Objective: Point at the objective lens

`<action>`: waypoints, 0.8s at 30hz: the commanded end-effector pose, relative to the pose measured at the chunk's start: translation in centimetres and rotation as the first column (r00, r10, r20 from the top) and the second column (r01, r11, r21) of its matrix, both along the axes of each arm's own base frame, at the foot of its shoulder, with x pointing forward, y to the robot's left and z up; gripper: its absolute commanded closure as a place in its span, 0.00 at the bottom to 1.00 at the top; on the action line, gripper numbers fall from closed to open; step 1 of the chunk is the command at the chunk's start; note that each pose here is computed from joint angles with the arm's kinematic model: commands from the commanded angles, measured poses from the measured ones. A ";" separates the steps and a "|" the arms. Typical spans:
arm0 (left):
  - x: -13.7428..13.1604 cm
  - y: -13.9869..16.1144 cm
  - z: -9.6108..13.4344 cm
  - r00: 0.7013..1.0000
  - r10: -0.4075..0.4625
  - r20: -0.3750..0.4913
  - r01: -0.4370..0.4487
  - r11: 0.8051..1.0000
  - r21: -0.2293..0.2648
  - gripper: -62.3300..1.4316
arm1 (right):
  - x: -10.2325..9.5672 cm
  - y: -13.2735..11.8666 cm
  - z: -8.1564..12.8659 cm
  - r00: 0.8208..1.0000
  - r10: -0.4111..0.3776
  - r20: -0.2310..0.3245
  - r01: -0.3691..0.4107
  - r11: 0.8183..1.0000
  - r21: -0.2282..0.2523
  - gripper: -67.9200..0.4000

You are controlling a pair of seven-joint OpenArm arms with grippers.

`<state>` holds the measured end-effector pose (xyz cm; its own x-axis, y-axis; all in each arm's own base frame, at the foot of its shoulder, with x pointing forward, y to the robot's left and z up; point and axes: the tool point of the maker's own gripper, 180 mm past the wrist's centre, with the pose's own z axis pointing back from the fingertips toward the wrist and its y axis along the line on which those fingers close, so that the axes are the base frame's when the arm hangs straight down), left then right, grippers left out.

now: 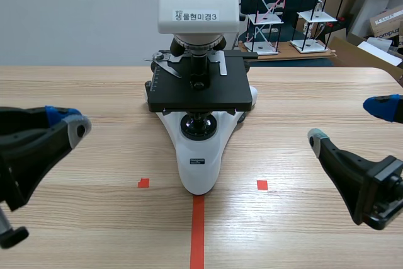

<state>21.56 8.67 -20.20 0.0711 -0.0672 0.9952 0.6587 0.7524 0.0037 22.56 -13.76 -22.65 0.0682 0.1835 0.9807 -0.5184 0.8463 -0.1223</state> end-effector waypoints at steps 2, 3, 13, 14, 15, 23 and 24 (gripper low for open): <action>0.9 -0.8 0.8 0.999 -0.019 0.043 0.020 0.999 -0.031 0.89 | 0.1 0.0 0.8 1.000 -0.004 0.027 0.004 1.000 0.021 0.19; 1.3 -1.0 0.8 0.998 -0.024 0.050 0.025 0.999 -0.031 0.89 | 0.1 0.0 0.8 1.000 -0.004 0.027 0.004 1.000 0.021 0.19; 4.1 -3.4 0.4 0.993 -0.089 0.076 0.092 0.995 -0.039 0.91 | 0.1 0.0 0.8 1.000 -0.004 0.027 0.004 1.000 0.021 0.19; 4.3 -3.6 0.5 0.992 -0.097 0.083 0.101 0.994 -0.037 0.91 | 0.1 0.0 0.8 1.000 -0.004 0.027 0.004 1.000 0.021 0.19; 4.5 -3.9 0.5 0.990 -0.107 0.090 0.110 0.994 -0.026 0.91 | 0.1 0.0 0.8 1.000 -0.004 0.027 0.004 1.000 0.021 0.19; 5.7 -5.9 1.3 0.977 -0.154 0.144 0.158 0.987 -0.012 0.91 | 0.1 0.0 0.8 1.000 -0.004 0.027 0.004 1.000 0.021 0.19; 5.9 -6.2 1.5 0.976 -0.159 0.151 0.163 0.987 -0.015 0.91 | 0.1 0.0 0.8 1.000 -0.004 0.027 0.004 1.000 0.021 0.19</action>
